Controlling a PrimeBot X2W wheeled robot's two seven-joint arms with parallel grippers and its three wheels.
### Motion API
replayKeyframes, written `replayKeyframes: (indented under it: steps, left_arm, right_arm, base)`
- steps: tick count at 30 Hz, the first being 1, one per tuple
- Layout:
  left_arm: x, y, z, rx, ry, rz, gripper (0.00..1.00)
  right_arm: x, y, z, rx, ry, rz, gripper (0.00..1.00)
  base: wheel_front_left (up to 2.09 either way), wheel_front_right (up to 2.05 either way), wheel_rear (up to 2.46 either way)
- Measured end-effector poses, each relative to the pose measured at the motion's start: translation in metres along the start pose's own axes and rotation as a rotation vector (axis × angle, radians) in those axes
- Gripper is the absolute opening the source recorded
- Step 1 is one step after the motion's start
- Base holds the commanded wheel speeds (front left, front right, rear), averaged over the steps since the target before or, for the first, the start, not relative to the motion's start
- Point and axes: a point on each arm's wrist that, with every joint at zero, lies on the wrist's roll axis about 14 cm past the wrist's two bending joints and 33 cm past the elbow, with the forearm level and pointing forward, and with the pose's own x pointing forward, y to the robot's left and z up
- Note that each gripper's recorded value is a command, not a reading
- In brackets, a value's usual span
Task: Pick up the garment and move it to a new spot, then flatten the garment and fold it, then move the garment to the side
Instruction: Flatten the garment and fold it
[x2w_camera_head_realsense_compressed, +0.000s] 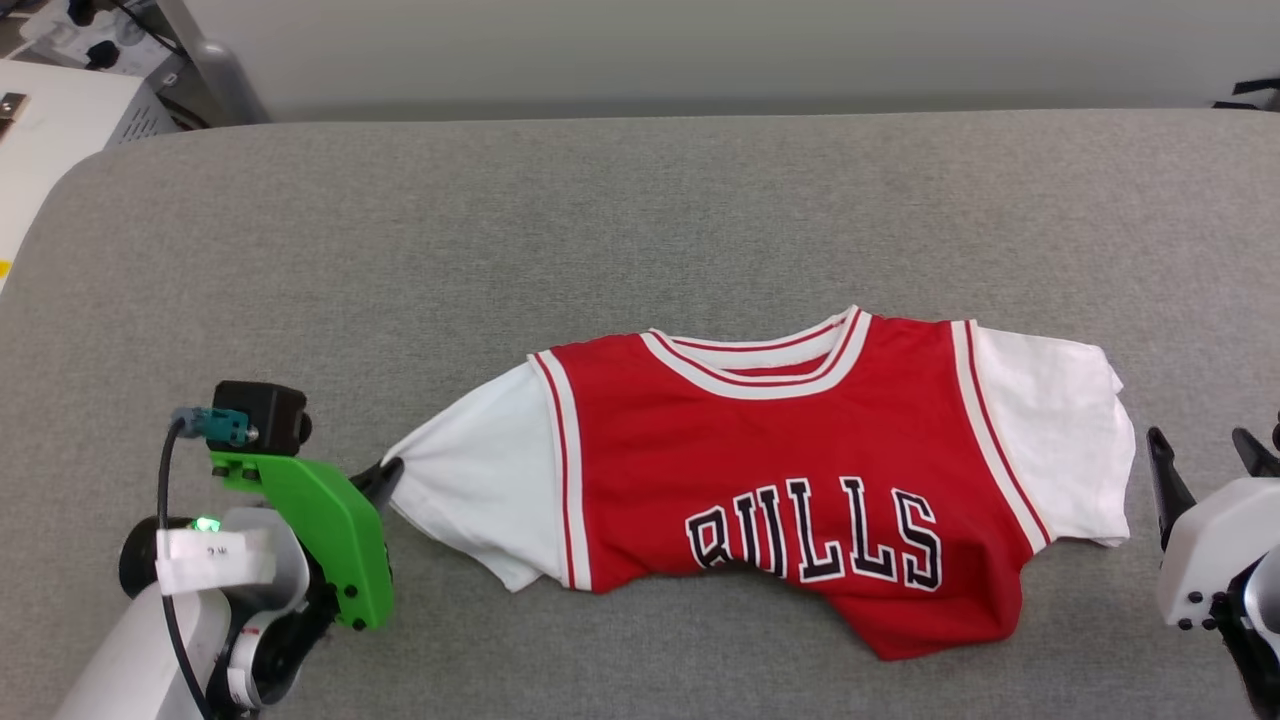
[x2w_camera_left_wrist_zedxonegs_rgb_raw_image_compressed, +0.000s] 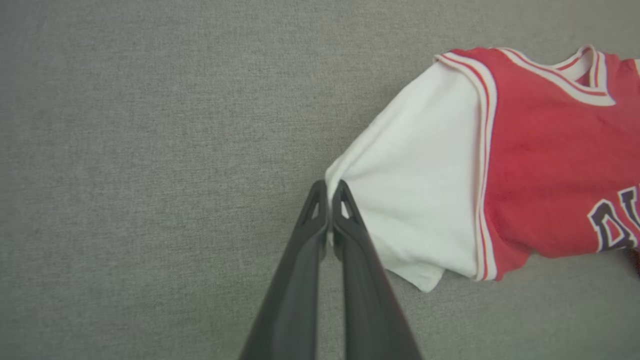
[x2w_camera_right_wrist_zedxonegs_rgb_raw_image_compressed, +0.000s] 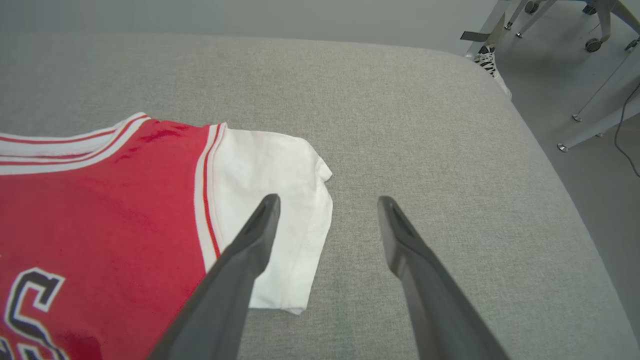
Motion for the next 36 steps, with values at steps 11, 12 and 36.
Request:
replayKeyframes:
  steps: [11, 12, 36]
  left_arm:
    - [-0.027, -0.022, 0.002, 0.030, -0.020, -0.028, 0.00]
    - [-0.028, -0.023, 0.003, 0.033, -0.021, -0.030, 0.00]
    - [-0.005, -0.003, -0.005, 0.029, 0.033, 0.005, 0.00]
  right_arm:
    - [0.035, 0.001, -0.011, -0.136, 0.330, 0.071, 1.00]
    - [0.039, 0.003, -0.012, -0.135, 0.351, 0.082, 1.00]
    - [0.109, 0.026, -0.087, -0.231, 0.655, 0.171, 0.28]
  base:
    - [0.00, 0.00, 0.00]
    - [0.00, 0.00, 0.00]
    - [0.00, 0.00, 0.00]
